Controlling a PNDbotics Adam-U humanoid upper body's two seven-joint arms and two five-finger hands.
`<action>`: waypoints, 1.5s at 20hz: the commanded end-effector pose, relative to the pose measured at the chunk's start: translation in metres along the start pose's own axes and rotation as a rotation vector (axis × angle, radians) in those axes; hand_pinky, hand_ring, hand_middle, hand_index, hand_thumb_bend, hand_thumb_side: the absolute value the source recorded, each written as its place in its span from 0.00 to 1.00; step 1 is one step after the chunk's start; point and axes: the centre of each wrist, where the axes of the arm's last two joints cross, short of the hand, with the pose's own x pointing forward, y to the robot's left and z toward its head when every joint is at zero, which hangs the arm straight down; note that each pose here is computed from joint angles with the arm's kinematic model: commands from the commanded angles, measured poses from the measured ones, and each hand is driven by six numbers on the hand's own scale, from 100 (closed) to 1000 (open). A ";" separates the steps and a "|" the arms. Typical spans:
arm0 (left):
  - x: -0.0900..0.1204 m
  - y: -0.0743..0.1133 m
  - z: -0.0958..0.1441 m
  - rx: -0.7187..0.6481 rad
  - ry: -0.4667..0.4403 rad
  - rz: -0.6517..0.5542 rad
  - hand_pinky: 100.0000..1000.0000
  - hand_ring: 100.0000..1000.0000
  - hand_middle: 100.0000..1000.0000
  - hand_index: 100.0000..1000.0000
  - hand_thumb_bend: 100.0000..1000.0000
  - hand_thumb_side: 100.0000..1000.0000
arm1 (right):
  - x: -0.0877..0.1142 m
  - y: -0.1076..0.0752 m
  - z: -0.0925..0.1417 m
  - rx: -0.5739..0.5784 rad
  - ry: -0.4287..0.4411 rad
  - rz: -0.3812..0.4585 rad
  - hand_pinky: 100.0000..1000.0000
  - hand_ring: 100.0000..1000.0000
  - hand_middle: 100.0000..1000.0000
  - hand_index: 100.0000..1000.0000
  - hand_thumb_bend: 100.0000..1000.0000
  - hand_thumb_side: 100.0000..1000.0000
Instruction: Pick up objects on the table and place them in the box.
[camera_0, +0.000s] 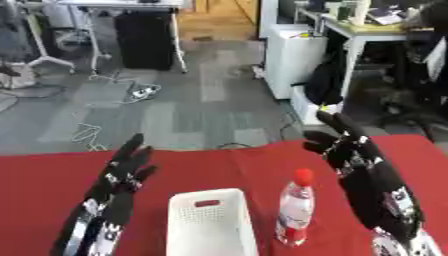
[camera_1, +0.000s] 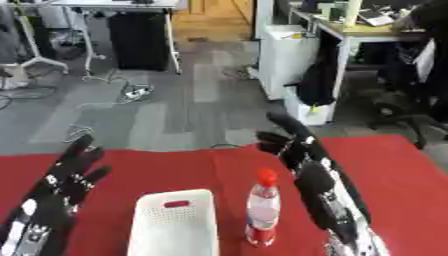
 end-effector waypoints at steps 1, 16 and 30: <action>0.003 0.004 -0.002 -0.009 -0.013 -0.019 0.91 1.00 1.00 0.88 0.00 0.79 | 0.004 -0.014 -0.004 0.025 -0.020 0.030 0.90 0.91 0.99 1.00 0.49 0.90; 0.006 0.003 0.000 -0.026 -0.013 -0.005 0.92 1.00 1.00 0.87 0.00 0.80 | -0.042 -0.068 0.016 0.249 0.072 -0.394 1.00 1.00 1.00 1.00 0.58 0.79; 0.006 0.001 0.002 -0.046 -0.009 0.010 0.92 1.00 1.00 0.87 0.00 0.80 | -0.036 -0.078 0.005 0.288 0.130 -0.405 1.00 1.00 1.00 1.00 0.55 0.16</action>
